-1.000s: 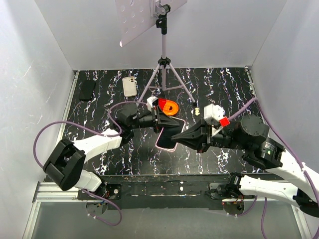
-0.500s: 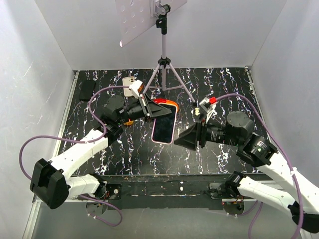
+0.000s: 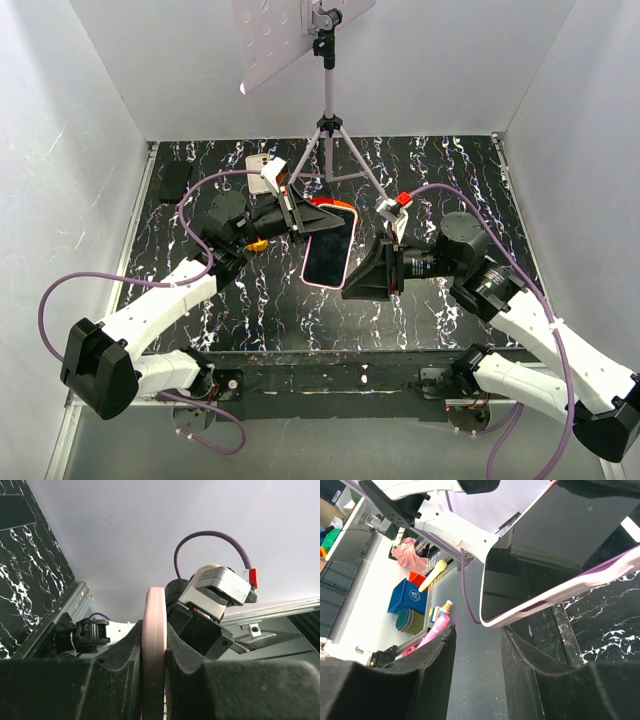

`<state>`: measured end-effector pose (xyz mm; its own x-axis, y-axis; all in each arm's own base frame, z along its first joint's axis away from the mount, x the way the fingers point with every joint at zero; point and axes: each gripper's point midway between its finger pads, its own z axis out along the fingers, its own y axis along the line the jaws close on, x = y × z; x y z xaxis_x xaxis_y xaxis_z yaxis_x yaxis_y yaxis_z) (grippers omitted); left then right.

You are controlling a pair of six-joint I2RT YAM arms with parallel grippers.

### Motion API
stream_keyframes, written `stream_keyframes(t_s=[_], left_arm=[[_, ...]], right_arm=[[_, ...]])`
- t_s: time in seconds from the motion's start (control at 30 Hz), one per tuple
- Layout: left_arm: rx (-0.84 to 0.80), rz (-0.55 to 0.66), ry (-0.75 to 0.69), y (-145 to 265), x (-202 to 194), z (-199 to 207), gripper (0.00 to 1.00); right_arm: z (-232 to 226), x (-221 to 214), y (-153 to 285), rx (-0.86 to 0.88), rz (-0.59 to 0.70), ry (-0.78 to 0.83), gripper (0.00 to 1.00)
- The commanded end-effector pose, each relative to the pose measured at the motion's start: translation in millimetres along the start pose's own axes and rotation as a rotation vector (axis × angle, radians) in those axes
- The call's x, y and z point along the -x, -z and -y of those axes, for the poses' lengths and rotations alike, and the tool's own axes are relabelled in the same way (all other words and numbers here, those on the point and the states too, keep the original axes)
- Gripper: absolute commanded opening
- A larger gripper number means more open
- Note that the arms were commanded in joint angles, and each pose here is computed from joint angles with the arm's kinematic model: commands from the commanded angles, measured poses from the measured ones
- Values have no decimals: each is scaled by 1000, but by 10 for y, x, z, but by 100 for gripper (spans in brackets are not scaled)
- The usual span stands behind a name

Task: Take the phone out of the phone case
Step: Remove the phone case from the phone.

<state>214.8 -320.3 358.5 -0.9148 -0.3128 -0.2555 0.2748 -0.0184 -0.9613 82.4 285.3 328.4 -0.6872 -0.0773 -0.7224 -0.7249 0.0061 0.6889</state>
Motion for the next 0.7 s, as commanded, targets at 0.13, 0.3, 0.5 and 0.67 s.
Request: stream_keyframes(t_s=[0.13, 0.3, 0.5, 0.67], left_arm=[[-104, -3, -37, 84, -6, 369, 0], [-108, 21, -40, 118, 1, 402, 0], [-86, 94, -39, 183, 60, 369, 0], [-83, 99, -31, 198, 52, 337, 0]], right_arm=[[-148, 148, -59, 116, 28, 92, 36], [-73, 182, -103, 97, 53, 66, 40], [-29, 170, -139, 106, 57, 27, 41], [-60, 176, -132, 124, 65, 34, 41]])
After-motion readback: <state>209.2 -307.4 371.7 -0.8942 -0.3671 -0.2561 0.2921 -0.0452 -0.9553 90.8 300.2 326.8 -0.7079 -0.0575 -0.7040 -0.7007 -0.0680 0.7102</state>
